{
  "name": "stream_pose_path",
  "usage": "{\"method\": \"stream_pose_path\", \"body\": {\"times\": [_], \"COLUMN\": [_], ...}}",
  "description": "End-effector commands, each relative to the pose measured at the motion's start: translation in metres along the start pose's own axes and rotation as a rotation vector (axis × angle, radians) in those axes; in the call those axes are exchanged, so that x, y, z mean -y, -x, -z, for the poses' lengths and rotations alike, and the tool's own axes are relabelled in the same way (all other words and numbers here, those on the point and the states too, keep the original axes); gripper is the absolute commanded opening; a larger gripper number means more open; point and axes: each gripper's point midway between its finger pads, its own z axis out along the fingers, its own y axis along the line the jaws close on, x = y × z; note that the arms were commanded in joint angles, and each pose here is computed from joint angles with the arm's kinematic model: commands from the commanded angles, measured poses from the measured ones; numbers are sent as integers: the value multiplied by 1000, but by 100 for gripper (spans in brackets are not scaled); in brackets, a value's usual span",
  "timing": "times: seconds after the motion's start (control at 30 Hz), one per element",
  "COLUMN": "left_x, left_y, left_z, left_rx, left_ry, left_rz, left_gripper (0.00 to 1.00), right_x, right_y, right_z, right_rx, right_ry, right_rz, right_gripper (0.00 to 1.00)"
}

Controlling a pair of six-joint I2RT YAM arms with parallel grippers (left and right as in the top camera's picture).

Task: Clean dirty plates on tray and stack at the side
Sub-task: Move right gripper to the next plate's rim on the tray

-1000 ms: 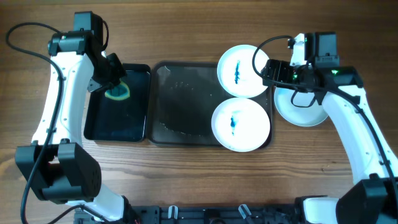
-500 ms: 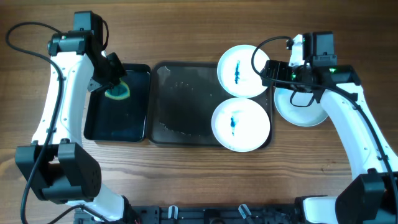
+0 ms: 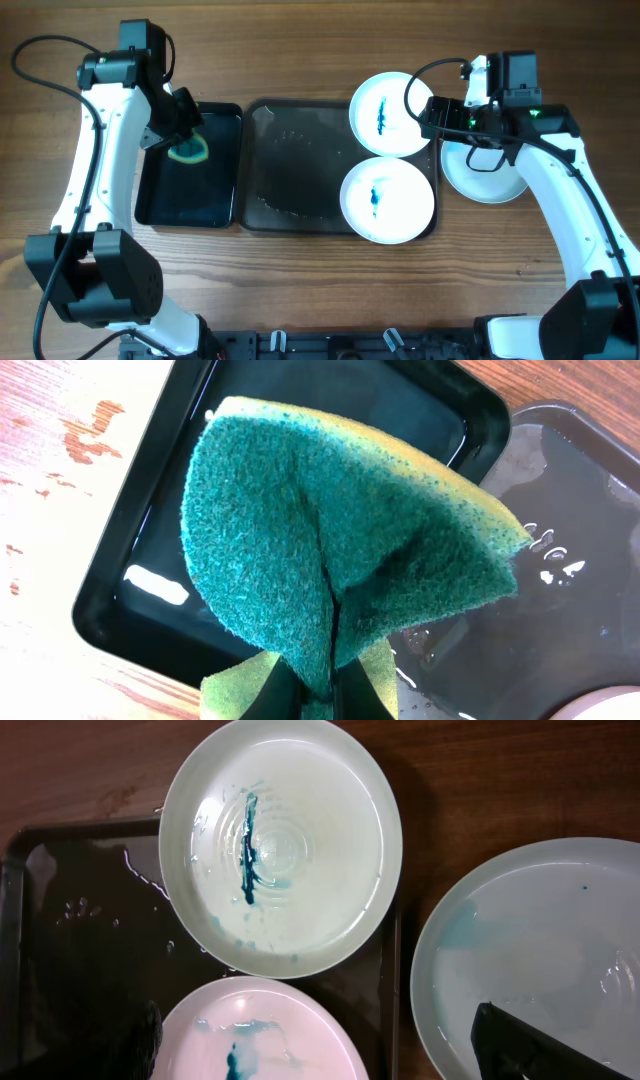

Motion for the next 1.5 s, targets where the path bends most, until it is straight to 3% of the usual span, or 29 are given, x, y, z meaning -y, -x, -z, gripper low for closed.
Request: {"method": "stream_pose_path", "body": {"times": [0.0, 0.4, 0.57, 0.8, 1.07, 1.2, 1.3, 1.47], "left_x": [1, 5, 30, 31, 42, 60, 71, 83], "left_y": [-3, 6, 11, 11, 14, 12, 5, 1], "left_z": [3, 3, 5, 5, 6, 8, 9, 9], "left_rx": [-8, 26, 32, 32, 60, 82, 79, 89], "left_ry": [-7, -23, -156, -160, -178, -198, -205, -211], "left_rz": [-18, -17, -22, -22, -46, -90, -122, -153], "left_gripper": [4, 4, 4, 4, 4, 4, 4, 4], "right_x": [2, 2, 2, 2, -3, -7, -8, -6], "right_y": [1, 1, 1, 1, 23, 26, 30, 48], "right_z": [-4, -4, -4, -4, -3, -2, -2, 2], "right_rx": [-3, -4, -4, -4, 83, 93, 109, 153], "right_ry": [-13, -13, -13, -13, 14, 39, 41, 17], "right_rz": [-7, -7, -7, -8, -215, -205, -146, -119], "right_gripper": [100, 100, 100, 100, 100, 100, 88, 86]}}
